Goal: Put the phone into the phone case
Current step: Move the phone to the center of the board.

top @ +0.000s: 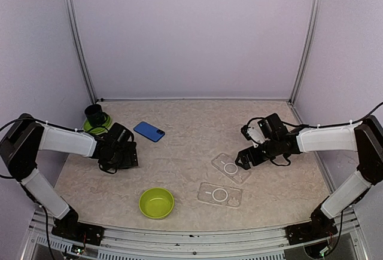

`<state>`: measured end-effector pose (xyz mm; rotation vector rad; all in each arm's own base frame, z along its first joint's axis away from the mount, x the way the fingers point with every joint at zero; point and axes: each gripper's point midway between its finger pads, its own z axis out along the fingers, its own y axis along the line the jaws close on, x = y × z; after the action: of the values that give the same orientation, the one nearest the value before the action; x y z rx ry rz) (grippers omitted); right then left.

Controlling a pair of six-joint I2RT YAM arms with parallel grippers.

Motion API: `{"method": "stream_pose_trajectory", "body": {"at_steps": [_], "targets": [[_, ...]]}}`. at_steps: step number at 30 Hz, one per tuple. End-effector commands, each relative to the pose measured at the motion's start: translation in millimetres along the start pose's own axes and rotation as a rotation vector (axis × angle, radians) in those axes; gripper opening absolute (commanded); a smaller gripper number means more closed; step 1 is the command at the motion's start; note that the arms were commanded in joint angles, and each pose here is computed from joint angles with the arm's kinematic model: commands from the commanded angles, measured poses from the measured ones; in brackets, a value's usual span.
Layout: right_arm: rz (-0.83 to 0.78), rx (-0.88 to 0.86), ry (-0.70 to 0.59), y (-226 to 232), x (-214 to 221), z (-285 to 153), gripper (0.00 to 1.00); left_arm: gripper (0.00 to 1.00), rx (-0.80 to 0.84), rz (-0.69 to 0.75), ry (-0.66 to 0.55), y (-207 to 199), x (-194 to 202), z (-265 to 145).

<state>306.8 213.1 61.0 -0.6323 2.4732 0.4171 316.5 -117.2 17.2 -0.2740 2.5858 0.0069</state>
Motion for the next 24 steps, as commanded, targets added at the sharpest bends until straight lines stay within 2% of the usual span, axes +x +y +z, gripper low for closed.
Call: {"method": "stream_pose_trajectory", "body": {"at_steps": [1, 6, 13, 24], "targets": [[-0.005, -0.007, -0.034, 5, -6, -4, 0.99, 0.95, -0.029, 0.009, 0.014, 0, 5, 5], [-0.009, -0.003, -0.035, 5, -8, -4, 0.99, 0.81, -0.021, 0.014, 0.023, -5, 10, 7], [-0.011, 0.002, -0.038, 4, -7, -6, 0.99, 0.72, 0.017, 0.038, 0.041, -26, 23, 1], [-0.006, -0.011, -0.043, 7, -12, -4, 0.99, 0.71, 0.181, -0.031, 0.091, -99, 47, -28]]}}
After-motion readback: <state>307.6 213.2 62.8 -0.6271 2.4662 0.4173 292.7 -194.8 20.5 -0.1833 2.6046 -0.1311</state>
